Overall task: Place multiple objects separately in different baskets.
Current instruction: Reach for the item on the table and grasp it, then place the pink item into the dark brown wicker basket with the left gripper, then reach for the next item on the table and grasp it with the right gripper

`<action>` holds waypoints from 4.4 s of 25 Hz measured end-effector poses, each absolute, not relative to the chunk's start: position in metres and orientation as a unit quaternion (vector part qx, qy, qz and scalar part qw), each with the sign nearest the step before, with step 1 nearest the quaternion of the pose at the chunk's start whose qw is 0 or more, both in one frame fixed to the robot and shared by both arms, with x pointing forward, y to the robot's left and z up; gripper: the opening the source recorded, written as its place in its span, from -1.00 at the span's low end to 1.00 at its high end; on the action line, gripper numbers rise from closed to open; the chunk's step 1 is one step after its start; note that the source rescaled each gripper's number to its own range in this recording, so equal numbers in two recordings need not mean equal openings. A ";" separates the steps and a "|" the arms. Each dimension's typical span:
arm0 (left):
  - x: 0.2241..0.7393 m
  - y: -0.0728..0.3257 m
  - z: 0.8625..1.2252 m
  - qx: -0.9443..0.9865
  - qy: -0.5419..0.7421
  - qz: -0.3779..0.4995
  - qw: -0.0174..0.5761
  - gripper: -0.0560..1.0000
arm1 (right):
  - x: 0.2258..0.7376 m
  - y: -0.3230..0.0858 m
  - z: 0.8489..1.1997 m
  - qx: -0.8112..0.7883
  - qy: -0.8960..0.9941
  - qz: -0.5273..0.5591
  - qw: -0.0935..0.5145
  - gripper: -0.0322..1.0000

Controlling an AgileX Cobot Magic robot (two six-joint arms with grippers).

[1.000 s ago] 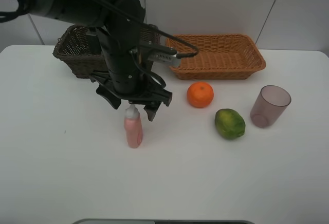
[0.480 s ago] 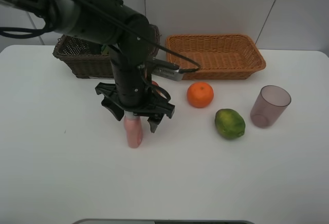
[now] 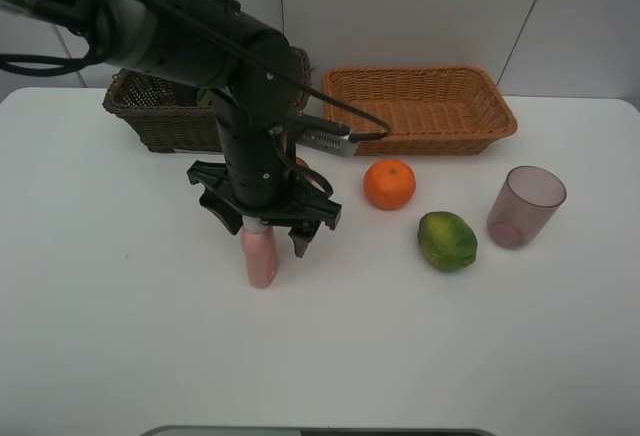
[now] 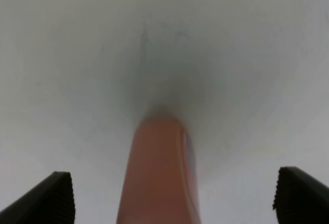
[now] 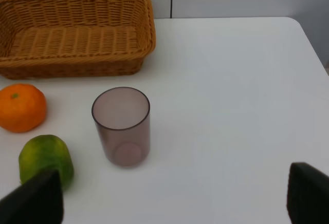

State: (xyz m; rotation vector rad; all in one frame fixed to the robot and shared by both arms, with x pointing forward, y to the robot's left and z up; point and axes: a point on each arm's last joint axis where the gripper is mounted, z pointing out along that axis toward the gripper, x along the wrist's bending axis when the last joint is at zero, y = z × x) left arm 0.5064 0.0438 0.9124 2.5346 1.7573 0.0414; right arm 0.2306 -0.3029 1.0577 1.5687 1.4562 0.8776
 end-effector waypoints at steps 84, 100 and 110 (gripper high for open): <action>0.691 0.127 0.935 0.744 0.581 0.206 0.259 -0.85 | 0.231 -0.303 1.058 0.621 0.576 0.347 0.402 0.80; 0.688 0.129 0.964 0.741 0.569 0.222 0.277 0.88 | 0.231 -0.303 1.058 0.621 0.576 0.347 0.402 0.80; 0.637 0.151 1.034 0.732 0.570 0.232 0.291 0.88 | 0.231 -0.303 1.058 0.621 0.576 0.347 0.402 0.80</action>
